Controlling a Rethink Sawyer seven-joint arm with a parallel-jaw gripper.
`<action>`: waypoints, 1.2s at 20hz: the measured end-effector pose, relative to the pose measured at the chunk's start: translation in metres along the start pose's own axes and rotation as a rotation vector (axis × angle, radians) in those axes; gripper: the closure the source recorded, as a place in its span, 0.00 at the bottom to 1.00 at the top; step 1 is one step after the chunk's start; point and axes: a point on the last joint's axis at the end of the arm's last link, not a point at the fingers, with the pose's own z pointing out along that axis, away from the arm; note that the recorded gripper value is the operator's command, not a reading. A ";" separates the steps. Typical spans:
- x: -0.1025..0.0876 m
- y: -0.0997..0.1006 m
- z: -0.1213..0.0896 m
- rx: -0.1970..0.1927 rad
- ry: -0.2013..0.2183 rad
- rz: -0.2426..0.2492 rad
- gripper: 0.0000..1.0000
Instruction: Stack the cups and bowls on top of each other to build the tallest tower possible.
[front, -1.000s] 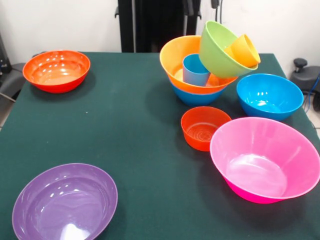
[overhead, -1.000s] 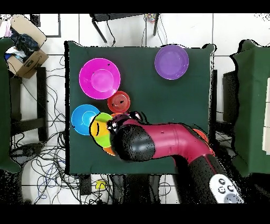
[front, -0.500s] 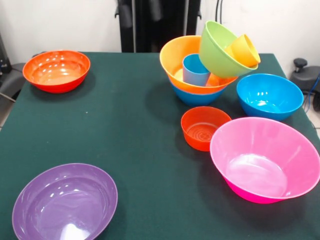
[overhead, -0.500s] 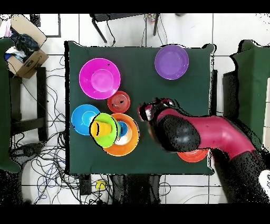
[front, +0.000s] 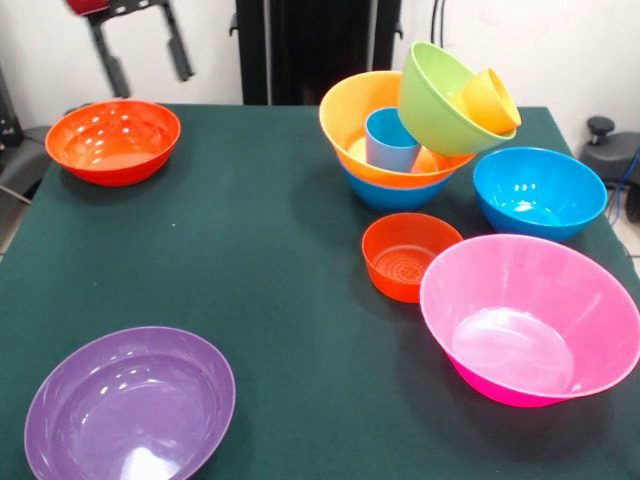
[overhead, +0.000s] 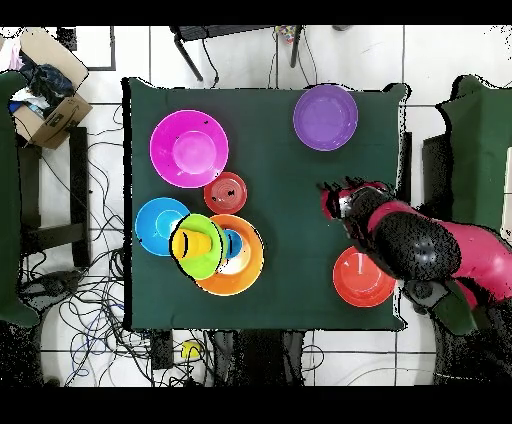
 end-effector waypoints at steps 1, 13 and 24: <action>0.001 -0.004 0.000 0.002 -0.004 0.004 0.00; -0.002 -0.011 0.012 0.050 0.006 -0.076 0.00; 0.011 0.013 0.027 0.038 0.132 -0.160 0.00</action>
